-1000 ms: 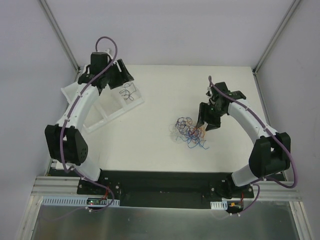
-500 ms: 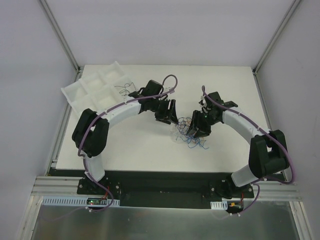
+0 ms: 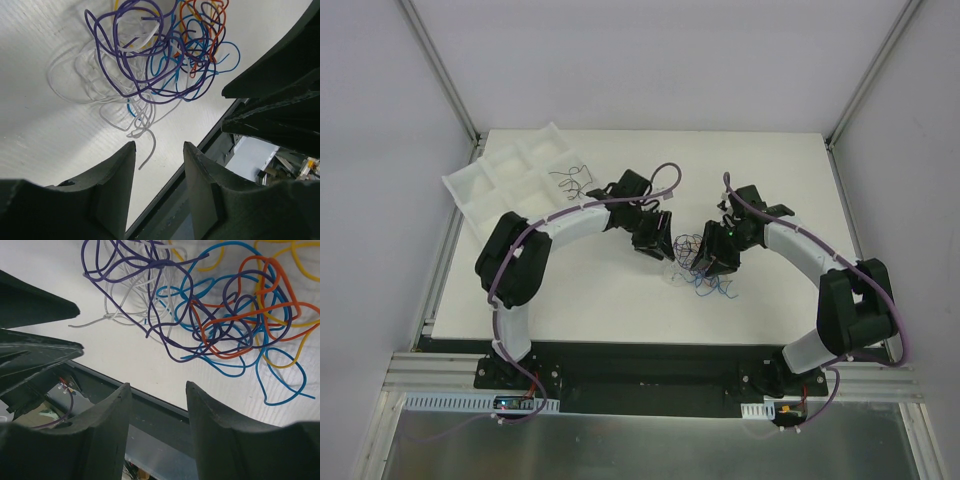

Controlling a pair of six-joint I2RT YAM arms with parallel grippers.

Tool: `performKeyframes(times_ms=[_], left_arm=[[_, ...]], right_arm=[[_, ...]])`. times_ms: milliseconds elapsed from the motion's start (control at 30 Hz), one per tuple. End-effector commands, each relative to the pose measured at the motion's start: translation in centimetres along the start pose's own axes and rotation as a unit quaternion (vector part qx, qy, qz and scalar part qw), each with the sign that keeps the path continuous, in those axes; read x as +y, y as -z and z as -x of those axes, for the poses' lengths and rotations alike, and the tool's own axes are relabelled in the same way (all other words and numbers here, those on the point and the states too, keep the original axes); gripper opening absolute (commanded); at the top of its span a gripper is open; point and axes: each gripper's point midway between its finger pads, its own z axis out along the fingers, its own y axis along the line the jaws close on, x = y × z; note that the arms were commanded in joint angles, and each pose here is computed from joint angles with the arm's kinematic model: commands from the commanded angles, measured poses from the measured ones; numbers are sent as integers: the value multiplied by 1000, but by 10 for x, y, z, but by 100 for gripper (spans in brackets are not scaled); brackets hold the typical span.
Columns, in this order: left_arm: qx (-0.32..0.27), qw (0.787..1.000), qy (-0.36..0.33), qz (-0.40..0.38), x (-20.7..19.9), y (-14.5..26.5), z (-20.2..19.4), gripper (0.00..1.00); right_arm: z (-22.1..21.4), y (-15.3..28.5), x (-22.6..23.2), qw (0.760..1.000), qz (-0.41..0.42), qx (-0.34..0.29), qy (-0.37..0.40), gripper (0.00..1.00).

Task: Untangle the cables

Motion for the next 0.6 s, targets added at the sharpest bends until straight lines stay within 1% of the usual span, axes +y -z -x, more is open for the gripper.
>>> performKeyframes(times_ms=[0, 167, 233, 300, 333, 433, 567], left_arm=[[35, 999, -16, -15, -7, -8, -13, 42], [49, 999, -13, -6, -4, -10, -15, 31], [53, 998, -15, -10, -6, -10, -15, 21], [54, 998, -21, -11, -9, -9, -14, 3], [51, 998, -25, -11, -12, -6, -13, 0], [32, 998, -47, -23, -31, 9, -8, 0], [5, 996, -73, -56, -66, 38, -2, 0]], right_arm=[[0, -1, 6, 1000, 10, 4, -2, 50], [0, -3, 5, 1000, 9, 6, -5, 50], [2, -3, 5, 1000, 10, 6, -5, 50], [2, -4, 7, 1000, 13, 8, -6, 50], [3, -5, 9, 1000, 15, 9, -5, 51], [3, -7, 18, 1000, 22, 12, 5, 51], [7, -15, 40, 999, 49, 5, 12, 55]])
